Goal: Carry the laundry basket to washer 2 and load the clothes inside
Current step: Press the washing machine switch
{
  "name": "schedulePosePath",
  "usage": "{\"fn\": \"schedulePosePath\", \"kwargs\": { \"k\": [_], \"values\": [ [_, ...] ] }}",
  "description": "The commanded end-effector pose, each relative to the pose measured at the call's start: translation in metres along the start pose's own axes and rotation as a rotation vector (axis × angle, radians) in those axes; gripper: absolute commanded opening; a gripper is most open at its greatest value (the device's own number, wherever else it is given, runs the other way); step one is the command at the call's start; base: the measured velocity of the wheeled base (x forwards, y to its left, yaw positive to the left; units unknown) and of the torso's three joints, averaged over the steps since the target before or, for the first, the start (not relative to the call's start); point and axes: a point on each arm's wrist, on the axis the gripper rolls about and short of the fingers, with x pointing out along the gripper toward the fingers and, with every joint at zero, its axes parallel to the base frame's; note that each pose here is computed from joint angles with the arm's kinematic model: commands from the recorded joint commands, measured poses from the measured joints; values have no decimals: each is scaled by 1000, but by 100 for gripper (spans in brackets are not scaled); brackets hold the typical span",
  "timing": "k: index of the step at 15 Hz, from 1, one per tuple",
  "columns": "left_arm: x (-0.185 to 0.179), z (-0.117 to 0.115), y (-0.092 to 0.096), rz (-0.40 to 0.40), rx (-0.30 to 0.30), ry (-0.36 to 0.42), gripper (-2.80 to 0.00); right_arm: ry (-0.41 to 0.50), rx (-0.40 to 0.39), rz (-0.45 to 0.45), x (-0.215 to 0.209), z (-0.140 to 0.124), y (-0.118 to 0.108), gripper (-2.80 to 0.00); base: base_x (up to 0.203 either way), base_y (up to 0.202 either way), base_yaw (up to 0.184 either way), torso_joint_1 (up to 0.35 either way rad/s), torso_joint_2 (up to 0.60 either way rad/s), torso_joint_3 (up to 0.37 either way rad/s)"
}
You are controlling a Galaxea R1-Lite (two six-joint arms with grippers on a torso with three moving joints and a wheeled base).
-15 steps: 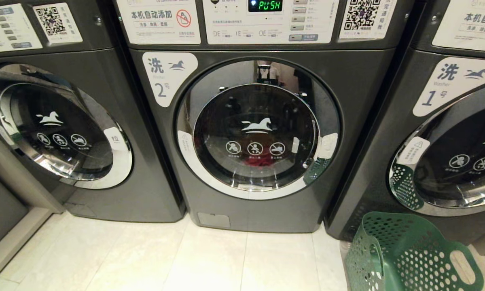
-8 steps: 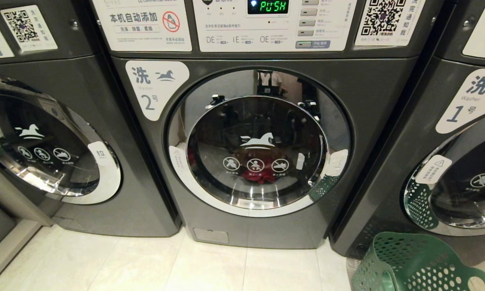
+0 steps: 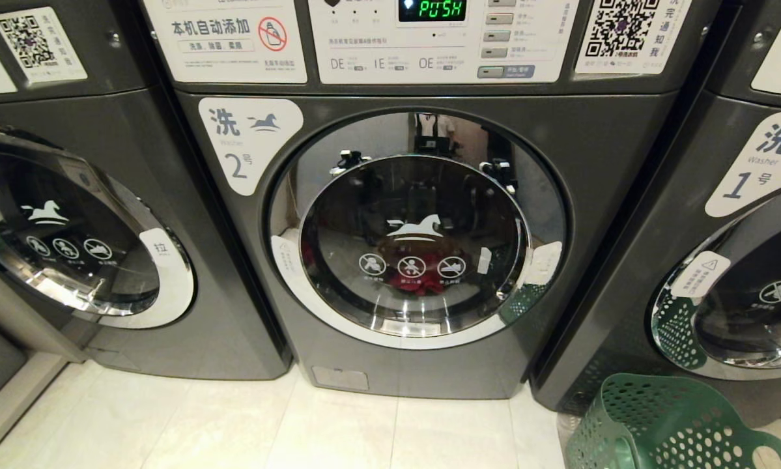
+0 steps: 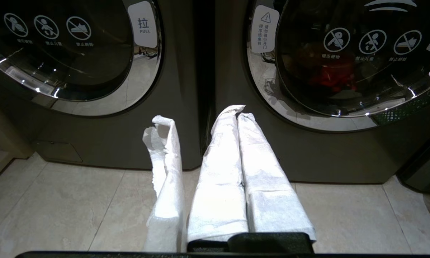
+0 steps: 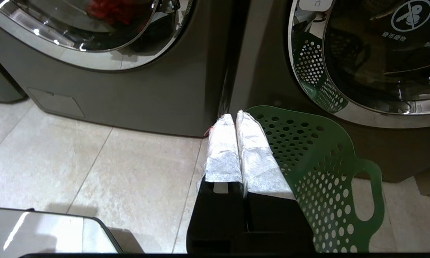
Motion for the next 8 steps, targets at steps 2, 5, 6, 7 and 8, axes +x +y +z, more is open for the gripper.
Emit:
{"fn": "schedulePosePath", "kwargs": {
  "k": [2, 5, 6, 7, 8],
  "values": [
    [2, -11, 0, 0, 1, 36, -280, 1, -5, 2, 0, 0, 0, -280, 0, 0, 0, 58, -423, -323],
    [2, -11, 0, 0, 1, 36, -280, 3, -5, 1, 0, 0, 0, -280, 0, 0, 0, 105, -478, -331],
    [2, -11, 0, 0, 1, 36, -280, 1, -6, 1, 0, 0, 0, -280, 0, 0, 0, 116, -464, -338],
    [2, -11, 0, 0, 1, 36, -280, 1, -7, 0, 0, 0, 0, -280, 0, 0, 0, 140, -453, -316],
    [2, -11, 0, 0, 1, 36, -280, 1, -5, -1, 0, 0, 0, -280, 0, 0, 0, 133, -475, -327]
  ]
}}
